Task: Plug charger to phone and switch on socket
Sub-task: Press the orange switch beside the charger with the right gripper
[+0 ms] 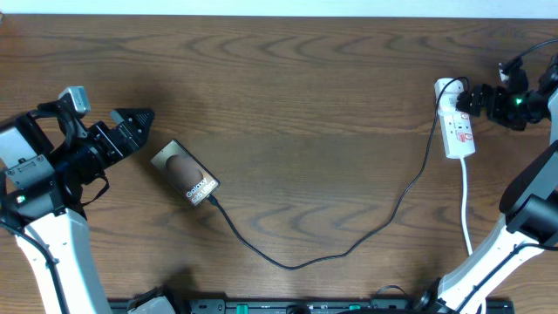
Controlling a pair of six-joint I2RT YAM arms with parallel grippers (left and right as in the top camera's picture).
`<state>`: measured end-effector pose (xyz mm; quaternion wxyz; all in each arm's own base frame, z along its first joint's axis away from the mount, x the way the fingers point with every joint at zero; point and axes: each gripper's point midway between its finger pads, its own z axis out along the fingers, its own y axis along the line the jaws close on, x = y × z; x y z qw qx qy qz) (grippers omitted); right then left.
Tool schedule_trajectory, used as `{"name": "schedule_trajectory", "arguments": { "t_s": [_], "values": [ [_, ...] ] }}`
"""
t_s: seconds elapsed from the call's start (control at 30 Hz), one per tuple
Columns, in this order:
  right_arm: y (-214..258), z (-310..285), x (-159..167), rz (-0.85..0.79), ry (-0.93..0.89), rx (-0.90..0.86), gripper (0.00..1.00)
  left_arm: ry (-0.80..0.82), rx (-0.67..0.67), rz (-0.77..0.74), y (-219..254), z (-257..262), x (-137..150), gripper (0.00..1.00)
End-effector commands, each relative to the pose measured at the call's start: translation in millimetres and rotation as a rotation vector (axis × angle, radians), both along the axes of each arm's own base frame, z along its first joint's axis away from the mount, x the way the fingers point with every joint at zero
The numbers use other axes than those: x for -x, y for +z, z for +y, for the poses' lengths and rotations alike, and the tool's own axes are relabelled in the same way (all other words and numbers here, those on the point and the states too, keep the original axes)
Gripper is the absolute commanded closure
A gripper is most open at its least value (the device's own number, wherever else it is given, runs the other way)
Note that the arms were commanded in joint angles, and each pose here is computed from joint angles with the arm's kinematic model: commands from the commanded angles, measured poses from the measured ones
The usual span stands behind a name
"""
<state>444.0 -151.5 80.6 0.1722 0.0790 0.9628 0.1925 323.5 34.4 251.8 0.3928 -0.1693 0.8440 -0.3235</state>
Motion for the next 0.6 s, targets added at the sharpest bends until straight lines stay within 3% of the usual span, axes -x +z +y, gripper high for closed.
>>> {"name": "schedule_trajectory", "arguments": {
  "t_s": [0.0,0.33,0.57],
  "values": [
    [0.9,11.7,-5.9,-0.053,0.078,-0.029,0.01,-0.002,-0.008,-0.007,3.9,0.5,-1.7,0.01],
    [-19.3,18.3,-7.6,-0.02,0.088,-0.054,0.01,-0.002,-0.003,0.002,2.5,-0.2,-0.5,0.01],
    [-18.7,47.8,-19.8,-0.082,0.145,-0.178,0.01,-0.002,0.002,0.012,1.0,-0.9,0.9,0.01]
  ]
}}
